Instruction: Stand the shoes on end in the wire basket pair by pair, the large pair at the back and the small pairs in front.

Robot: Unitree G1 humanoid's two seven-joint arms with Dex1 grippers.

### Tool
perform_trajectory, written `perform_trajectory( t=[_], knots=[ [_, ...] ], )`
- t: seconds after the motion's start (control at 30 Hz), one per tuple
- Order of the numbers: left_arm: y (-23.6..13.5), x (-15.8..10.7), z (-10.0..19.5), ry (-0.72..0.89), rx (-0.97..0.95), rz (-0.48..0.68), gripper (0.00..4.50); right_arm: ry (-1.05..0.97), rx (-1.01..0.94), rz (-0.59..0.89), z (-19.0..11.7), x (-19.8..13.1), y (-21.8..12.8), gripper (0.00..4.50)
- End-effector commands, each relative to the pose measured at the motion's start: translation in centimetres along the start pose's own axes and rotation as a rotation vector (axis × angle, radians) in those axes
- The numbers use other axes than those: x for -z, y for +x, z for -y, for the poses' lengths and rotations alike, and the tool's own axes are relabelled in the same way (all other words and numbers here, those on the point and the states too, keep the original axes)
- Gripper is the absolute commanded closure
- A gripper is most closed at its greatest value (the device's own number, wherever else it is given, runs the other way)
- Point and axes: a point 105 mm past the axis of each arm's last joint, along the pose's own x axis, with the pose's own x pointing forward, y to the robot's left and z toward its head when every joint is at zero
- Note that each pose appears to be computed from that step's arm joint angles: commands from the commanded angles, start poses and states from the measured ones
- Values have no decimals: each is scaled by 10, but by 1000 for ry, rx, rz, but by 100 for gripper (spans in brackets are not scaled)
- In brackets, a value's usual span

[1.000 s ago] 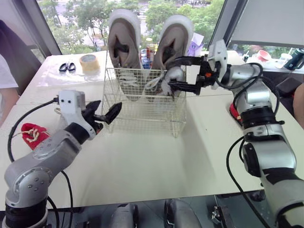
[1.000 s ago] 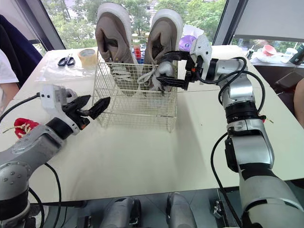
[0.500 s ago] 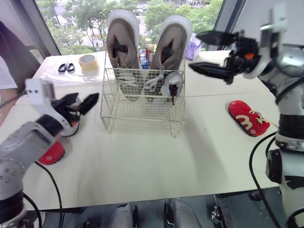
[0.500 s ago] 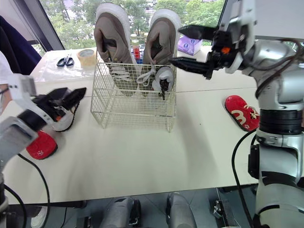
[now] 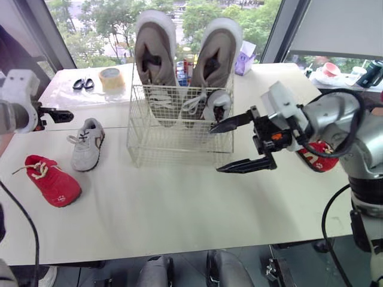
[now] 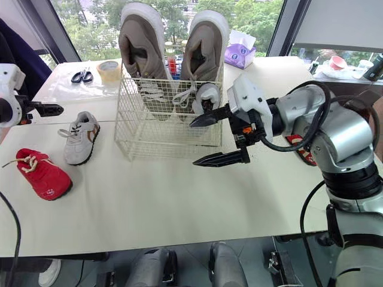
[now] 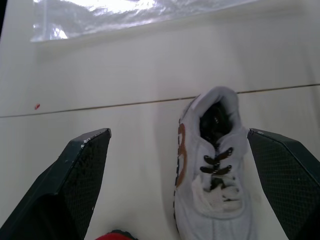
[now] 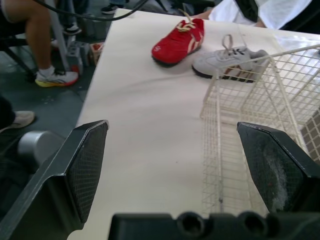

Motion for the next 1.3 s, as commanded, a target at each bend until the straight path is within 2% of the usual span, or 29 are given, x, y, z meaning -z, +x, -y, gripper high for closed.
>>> perform_trajectory(
  t=[0.03,0.17,0.23,0.33,0.4,0.47,0.5,0.67,0.8,0.87,1.0,1.07,1.1,1.2,1.27,1.3],
  knots=[
    [8,-7,-10,76,-24,-7,0,-52,39,23,-3,-9,1,6],
    [30,8,-4,107,0,-56,0,-42,75,41,-3,-11,2,6],
    [41,16,1,53,14,-58,0,-38,95,46,-1,-12,2,6],
    [59,43,8,61,12,-116,0,-41,124,46,2,-13,3,6],
    [67,54,12,53,15,-129,57,-42,139,47,4,-14,3,0],
    [71,58,14,36,9,-123,137,-45,158,45,5,-15,1,0],
    [72,58,15,33,6,-119,198,-45,166,44,6,-16,1,0],
    [72,56,16,44,-1,-115,445,-43,193,40,8,-15,-2,0],
    [68,48,12,21,-16,-92,445,-39,209,40,11,-13,-4,0],
    [62,31,9,-28,-24,-24,445,-42,223,40,13,-12,-5,0],
    [33,-40,7,-261,15,251,445,-46,253,36,19,-10,-9,0],
    [19,-62,5,-308,29,329,445,-46,263,36,19,-9,-11,0],
    [4,-84,5,-329,56,421,445,-30,272,71,20,-12,-12,0],
    [-48,-135,10,-216,60,723,445,10,289,142,21,-21,-17,0],
    [-87,-149,37,-135,95,944,445,39,312,158,24,-22,-21,0],
    [-108,-148,60,-109,168,1054,445,59,326,166,25,-23,-24,0]
  ],
)
